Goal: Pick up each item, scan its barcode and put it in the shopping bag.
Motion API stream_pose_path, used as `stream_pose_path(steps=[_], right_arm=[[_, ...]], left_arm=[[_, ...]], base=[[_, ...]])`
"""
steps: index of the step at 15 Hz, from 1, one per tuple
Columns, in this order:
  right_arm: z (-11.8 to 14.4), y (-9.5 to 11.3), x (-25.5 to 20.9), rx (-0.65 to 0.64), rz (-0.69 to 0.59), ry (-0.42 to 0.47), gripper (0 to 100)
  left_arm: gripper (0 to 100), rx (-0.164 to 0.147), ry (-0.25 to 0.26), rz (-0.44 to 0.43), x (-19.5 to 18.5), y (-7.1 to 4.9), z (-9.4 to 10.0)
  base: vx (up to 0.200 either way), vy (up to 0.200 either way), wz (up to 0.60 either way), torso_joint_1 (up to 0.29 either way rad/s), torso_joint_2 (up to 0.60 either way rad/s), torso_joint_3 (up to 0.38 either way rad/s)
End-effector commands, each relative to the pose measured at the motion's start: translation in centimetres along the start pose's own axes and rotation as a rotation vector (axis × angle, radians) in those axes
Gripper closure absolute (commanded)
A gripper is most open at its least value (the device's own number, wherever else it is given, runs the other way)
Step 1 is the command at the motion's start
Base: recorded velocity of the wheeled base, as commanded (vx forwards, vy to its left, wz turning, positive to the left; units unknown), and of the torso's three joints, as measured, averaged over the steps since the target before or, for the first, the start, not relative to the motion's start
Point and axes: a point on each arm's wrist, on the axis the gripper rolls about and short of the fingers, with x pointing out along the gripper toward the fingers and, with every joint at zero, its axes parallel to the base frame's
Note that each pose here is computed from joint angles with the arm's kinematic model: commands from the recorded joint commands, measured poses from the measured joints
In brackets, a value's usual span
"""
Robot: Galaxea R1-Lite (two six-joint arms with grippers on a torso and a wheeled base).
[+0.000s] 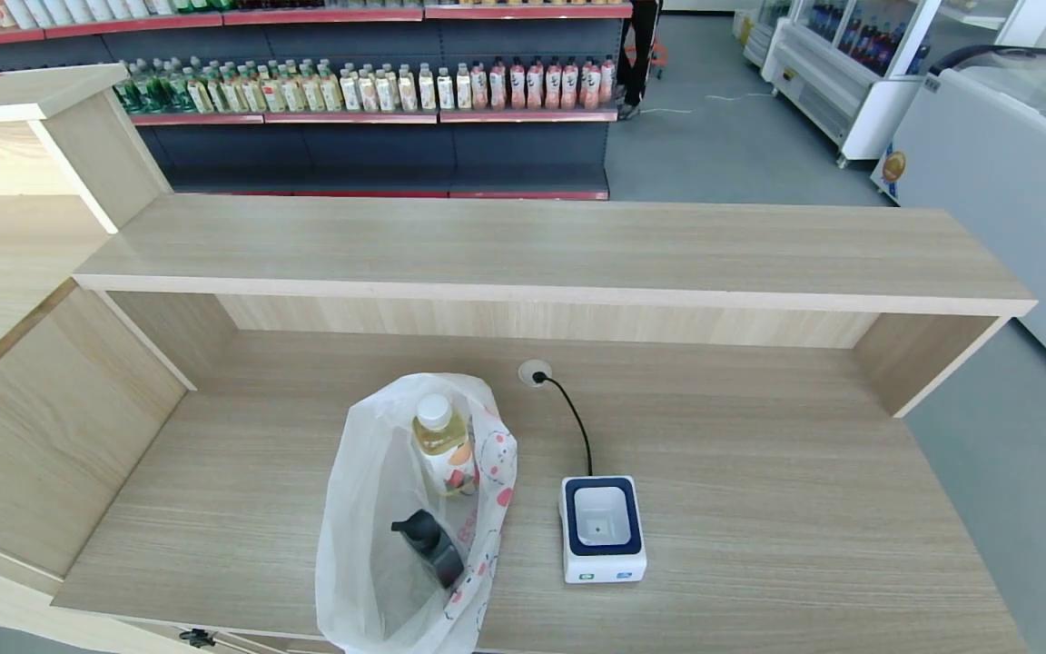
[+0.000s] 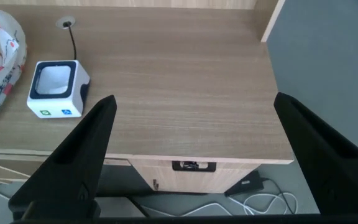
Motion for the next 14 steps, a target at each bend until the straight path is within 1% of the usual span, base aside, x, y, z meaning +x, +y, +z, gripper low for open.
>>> stream_pose_path(steps=[1, 2, 3, 14], right_arm=[[0.01, 0.00, 0.01, 0.001, 0.001, 0.002, 0], [0.01, 0.00, 0.01, 0.001, 0.001, 0.002, 0], [0.01, 0.00, 0.01, -0.003, 0.001, 0.002, 100], [0.05, 0.00, 0.00, 0.006, 0.000, 0.000, 100]], left_arm=[[0, -0.001, 0.000, 0.000, 0.00, 0.00, 0.00], [0, -0.001, 0.000, 0.000, 0.00, 0.00, 0.00], [0, -0.001, 0.000, 0.000, 0.00, 0.00, 0.00], [0, -0.001, 0.000, 0.000, 0.00, 0.00, 0.00]], base=[[0.000, 0.000, 0.00, 0.000, 0.00, 0.000], [0.000, 0.000, 0.00, 0.000, 0.00, 0.000], [0.000, 0.000, 0.00, 0.000, 0.00, 0.000], [0.000, 0.000, 0.00, 0.000, 0.00, 0.000]])
